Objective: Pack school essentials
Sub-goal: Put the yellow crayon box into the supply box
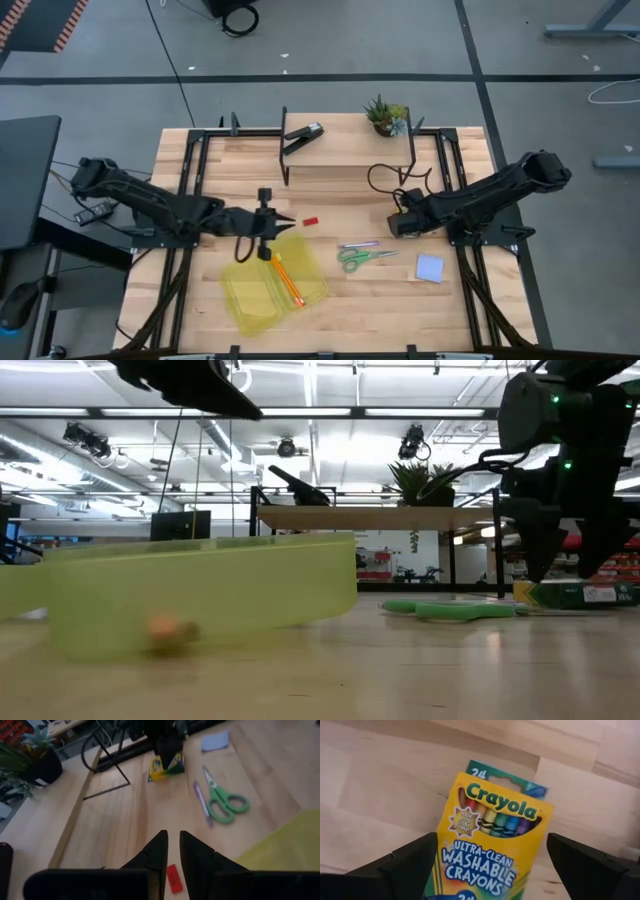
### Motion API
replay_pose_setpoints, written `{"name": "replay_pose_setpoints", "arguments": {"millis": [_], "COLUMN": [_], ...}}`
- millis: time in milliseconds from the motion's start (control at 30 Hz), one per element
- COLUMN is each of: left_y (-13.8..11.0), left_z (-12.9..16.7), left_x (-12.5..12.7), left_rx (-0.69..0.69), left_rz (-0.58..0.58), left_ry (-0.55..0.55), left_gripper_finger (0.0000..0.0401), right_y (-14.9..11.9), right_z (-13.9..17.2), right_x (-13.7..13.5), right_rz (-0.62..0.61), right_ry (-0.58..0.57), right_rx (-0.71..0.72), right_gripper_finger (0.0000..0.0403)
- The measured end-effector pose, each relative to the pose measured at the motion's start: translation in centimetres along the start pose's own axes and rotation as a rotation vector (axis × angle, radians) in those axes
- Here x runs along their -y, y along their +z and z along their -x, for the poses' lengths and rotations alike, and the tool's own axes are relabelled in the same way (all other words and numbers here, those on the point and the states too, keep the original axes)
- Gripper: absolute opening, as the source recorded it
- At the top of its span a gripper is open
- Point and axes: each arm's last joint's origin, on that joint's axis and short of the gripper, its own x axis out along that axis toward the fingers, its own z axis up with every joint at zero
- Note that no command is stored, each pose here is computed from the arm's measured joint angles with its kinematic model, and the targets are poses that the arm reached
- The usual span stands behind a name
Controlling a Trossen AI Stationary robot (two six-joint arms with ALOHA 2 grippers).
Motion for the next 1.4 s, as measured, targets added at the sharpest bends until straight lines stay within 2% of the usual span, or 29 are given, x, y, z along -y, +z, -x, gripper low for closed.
{"name": "replay_pose_setpoints", "arguments": {"millis": [300, 500, 700, 867, 1033, 1400], "left_y": [-1.7, -2.3, -2.3, -2.4, -2.5, -2.7], "left_z": [3.6, 4.8, 5.0, 5.0, 5.0, 5.0], "left_x": [1.2, 1.8, 2.2, 2.2, 2.3, 2.3], "left_rx": [0.078, 0.096, 0.089, 0.081, 0.071, 0.055], "left_rz": [0.097, 0.095, 0.08, 0.083, 0.082, 0.074], "left_ry": [-0.045, -0.078, -0.09, -0.091, -0.094, -0.095], "left_gripper_finger": [0.006, 0.0055, 0.0061, 0.0063, 0.0064, 0.0062], "right_y": [-0.1, 0.1, 0.8, 0.7, 0.2, 0.3], "right_z": [-0.5, -0.2, 0.5, 0.0, -1.2, -1.2], "right_x": [-0.7, -0.8, -0.6, -1.0, -1.5, -1.8], "right_rz": [-0.065, -0.088, -0.132, -0.131, -0.092, -0.102], "right_ry": [0.027, 0.053, 0.094, 0.076, 0.007, 0.041], "right_rx": [0.02, 0.005, -0.024, -0.017, -0.007, -0.002], "right_gripper_finger": [0.0384, 0.0384, 0.0384, 0.0384, 0.0384, 0.0384]}}
